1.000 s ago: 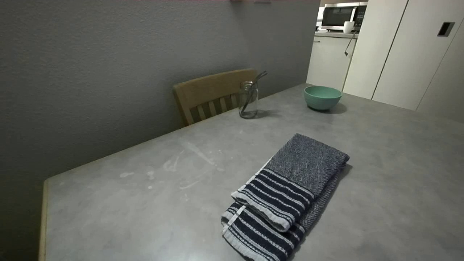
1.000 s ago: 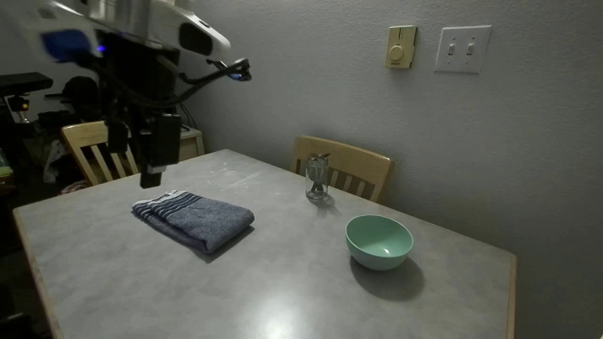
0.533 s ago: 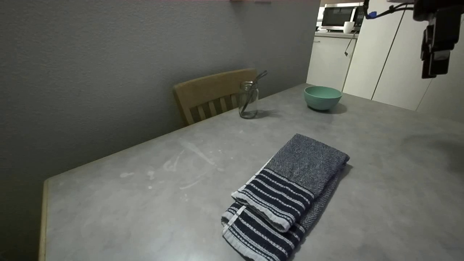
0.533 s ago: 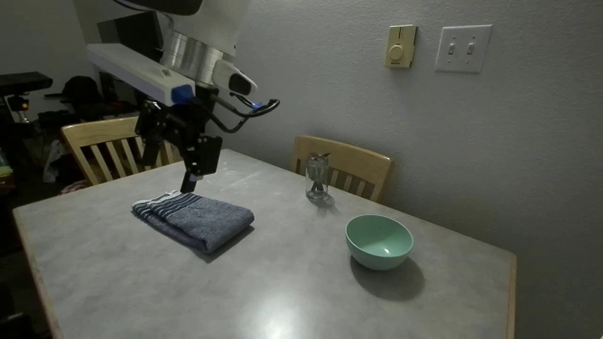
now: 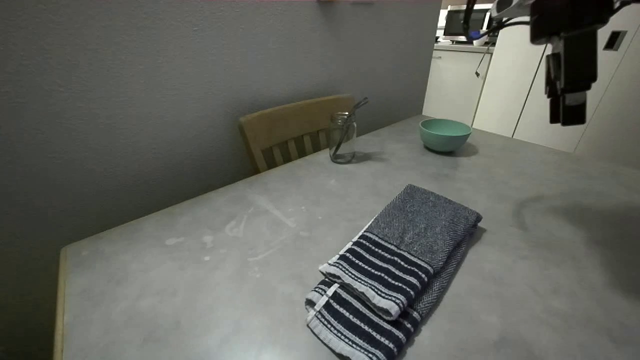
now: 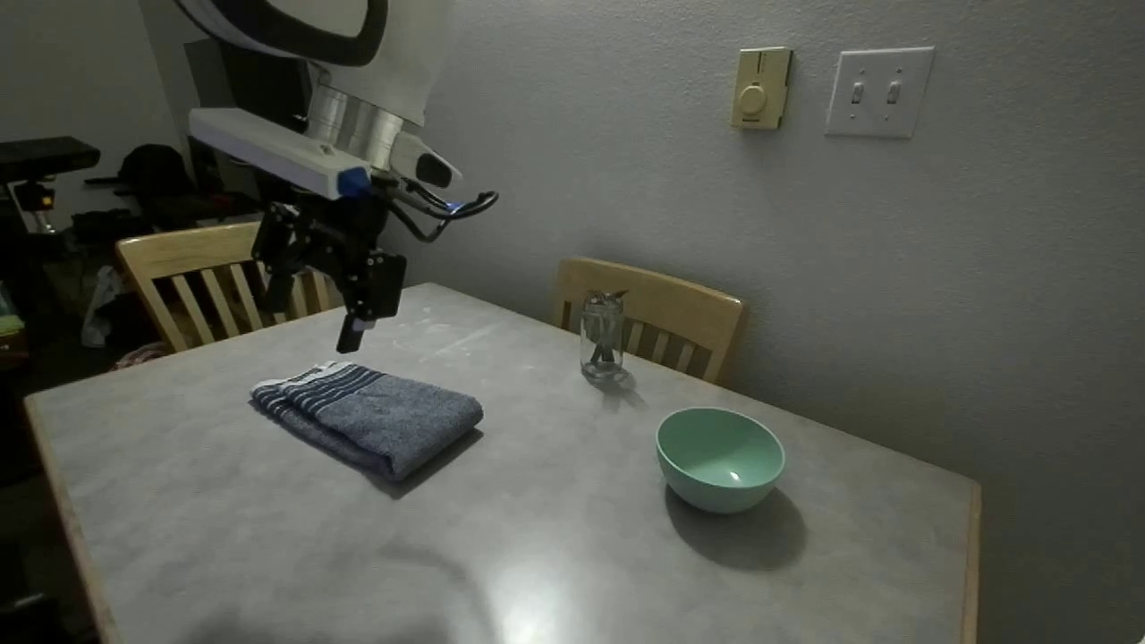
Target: Unfold the towel
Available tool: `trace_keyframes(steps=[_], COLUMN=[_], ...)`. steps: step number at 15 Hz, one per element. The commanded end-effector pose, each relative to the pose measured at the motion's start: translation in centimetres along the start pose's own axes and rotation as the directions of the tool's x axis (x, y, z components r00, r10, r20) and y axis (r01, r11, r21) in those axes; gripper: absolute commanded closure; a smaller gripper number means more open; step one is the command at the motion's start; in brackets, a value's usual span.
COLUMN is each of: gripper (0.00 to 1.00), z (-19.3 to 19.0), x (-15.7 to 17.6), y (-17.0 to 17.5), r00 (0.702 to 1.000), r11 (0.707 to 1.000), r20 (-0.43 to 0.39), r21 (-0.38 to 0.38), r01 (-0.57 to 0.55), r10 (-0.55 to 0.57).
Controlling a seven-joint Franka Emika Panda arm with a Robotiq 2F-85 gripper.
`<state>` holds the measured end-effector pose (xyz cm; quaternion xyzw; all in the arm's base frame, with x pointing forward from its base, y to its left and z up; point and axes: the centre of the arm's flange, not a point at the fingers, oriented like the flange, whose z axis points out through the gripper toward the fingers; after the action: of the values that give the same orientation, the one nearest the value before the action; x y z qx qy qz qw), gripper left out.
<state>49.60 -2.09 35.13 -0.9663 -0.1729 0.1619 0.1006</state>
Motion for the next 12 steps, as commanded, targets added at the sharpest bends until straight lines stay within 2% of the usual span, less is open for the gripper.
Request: trace_keyframes(steps=[1, 2, 3, 5, 9, 12], gripper=[0.0, 0.0, 0.0, 0.0, 0.0, 0.0], z=[2.6, 3.3, 2.8, 4.3, 4.8, 6.0], x=[7.0, 8.0, 4.8, 6.9, 8.1, 10.7], y=[-3.4, -4.2, -4.2, -5.5, -5.2, -7.4], r00=[0.989, 0.982, 0.992, 0.985, 0.983, 0.978], r11=[0.993, 0.989, 0.995, 0.99, 0.99, 0.985], r20=[0.108, 0.131, 0.078, 0.11, 0.123, 0.149], r21=[-0.037, -0.041, -0.029, -0.033, -0.035, -0.071], r01=[0.108, 0.139, 0.097, 0.136, 0.138, 0.155], r10=[-0.104, -0.133, -0.095, -0.132, -0.133, -0.144])
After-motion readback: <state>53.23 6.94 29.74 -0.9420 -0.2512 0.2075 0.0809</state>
